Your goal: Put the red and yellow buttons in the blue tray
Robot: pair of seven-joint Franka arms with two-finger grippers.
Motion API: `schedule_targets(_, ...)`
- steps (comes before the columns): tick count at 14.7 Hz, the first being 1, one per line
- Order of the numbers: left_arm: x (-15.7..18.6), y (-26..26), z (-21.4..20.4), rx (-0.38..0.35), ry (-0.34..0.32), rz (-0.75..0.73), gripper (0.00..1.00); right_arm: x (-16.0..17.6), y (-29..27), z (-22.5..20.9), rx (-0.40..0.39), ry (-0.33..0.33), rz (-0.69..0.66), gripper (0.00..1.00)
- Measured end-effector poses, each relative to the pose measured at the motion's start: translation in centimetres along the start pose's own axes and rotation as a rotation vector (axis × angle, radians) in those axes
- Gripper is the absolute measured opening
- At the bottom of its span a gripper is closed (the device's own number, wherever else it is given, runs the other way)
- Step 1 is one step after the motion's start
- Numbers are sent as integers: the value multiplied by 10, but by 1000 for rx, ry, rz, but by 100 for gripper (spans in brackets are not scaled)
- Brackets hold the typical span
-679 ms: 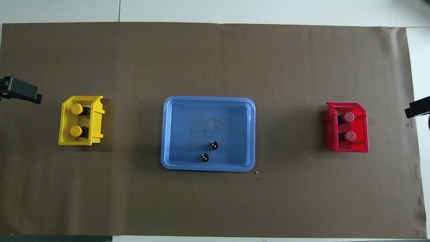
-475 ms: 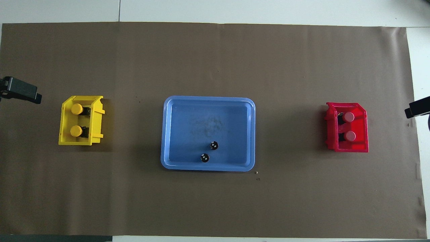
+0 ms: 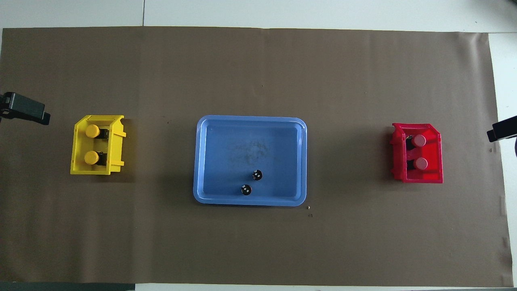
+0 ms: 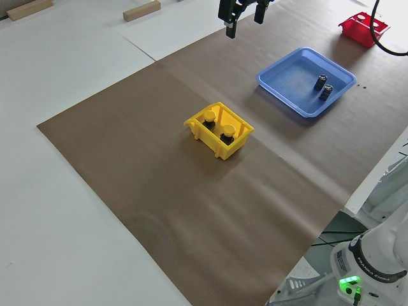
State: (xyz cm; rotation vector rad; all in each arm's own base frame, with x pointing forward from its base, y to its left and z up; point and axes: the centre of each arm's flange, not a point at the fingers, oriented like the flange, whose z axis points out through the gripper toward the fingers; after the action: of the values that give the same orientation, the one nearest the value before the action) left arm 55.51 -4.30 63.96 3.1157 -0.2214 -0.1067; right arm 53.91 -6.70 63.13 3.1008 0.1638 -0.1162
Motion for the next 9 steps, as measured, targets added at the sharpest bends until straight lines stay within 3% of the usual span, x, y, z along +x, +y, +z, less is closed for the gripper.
schedule_targets(2,0,0,0,0,0,0,100,13,-7,19,0,58,-15,78)
schedule_targets(5,0,0,0,0,0,0,100,30,-20,74,9,91,-39,76)
schedule_targets(9,0,0,0,0,0,0,100,46,-18,144,15,73,-37,75)
